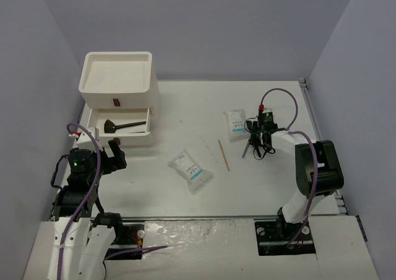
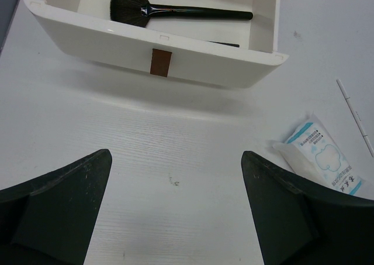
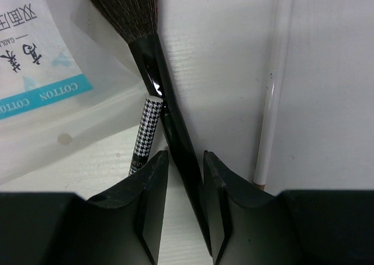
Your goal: Organize the makeup
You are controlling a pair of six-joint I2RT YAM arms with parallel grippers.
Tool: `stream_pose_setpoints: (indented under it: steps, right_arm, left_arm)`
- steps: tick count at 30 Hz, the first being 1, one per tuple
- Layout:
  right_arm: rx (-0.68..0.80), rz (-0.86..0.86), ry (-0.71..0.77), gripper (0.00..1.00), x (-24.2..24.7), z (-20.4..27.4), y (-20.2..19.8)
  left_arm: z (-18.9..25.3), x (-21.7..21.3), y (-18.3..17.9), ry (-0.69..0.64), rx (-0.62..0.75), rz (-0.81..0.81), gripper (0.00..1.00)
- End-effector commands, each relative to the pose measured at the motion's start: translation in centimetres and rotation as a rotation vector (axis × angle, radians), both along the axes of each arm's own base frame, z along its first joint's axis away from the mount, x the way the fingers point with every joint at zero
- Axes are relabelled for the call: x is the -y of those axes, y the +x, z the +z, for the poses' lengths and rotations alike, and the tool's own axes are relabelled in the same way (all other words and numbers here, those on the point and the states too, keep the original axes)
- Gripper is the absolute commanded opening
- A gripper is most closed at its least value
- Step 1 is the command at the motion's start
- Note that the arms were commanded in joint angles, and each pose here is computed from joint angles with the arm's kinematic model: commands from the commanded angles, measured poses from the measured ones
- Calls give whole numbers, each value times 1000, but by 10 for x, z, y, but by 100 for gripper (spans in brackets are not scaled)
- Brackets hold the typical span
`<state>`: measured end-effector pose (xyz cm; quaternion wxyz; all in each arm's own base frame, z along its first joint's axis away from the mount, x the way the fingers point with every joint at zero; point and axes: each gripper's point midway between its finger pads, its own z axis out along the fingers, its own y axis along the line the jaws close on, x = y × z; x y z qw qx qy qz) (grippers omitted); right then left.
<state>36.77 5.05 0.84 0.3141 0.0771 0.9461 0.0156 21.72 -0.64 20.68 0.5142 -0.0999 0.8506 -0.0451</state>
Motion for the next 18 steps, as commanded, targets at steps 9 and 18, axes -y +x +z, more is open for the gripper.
stream_pose_setpoints:
  steps: [9, 18]
  right_arm:
    - [137, -6, -56, 0, 0, 46, 32]
    - [389, 182, -180, 0, -46, 146, 48]
  left_arm:
    - [22, 0, 8, 6, 75, -5, 91]
    - [22, 0, 7, 5, 73, -2, 91]
